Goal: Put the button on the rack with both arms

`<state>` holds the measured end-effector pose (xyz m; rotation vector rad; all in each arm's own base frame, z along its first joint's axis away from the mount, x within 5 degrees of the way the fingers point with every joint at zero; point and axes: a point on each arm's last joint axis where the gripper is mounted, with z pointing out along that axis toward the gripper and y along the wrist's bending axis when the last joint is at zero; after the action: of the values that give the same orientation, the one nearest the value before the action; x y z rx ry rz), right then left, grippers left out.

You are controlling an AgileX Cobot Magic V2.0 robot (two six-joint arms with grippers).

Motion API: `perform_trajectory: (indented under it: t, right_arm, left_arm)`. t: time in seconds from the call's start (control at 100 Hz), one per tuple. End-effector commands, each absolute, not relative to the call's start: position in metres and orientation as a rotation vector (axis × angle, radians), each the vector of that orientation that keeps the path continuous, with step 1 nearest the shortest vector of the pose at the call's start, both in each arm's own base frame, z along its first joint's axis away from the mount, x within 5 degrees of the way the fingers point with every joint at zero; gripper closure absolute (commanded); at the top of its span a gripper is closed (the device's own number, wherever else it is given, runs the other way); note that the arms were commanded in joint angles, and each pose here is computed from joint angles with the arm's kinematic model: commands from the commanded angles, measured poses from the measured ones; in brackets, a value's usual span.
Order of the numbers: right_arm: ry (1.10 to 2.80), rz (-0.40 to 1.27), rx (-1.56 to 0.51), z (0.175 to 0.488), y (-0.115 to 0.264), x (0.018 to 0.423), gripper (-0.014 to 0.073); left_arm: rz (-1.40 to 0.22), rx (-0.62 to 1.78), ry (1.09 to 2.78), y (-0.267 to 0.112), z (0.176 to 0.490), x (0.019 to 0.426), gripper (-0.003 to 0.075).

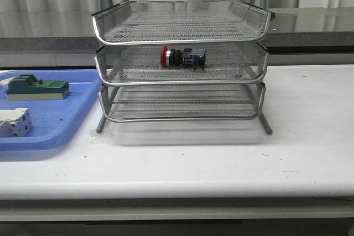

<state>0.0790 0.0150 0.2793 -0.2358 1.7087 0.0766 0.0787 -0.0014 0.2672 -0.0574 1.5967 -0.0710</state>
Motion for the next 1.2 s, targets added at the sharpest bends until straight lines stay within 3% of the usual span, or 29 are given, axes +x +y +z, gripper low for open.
perform_trajectory:
  t: [0.0,0.34,0.79,1.19]
  right_arm:
    - [1.581,0.075,-0.174,0.284,0.012,0.074,0.0656]
    - [1.46,-0.006,-0.085,0.248,0.002,0.045,0.0656]
    - [1.48,0.021,-0.061,0.206,0.003,0.055,0.0656]
    - [1.476,0.022,-0.061,0.206,0.003,0.055,0.0656]
  left_arm:
    - [-0.052,-0.098,1.506,0.002,0.283,0.079,0.0741]
    - [-0.052,-0.098,1.506,0.002,0.283,0.079,0.0741]
    - [-0.052,-0.098,1.506,0.002,0.283,0.079,0.0741]
    - [-0.052,-0.098,1.506,0.002,0.283,0.079,0.0741]
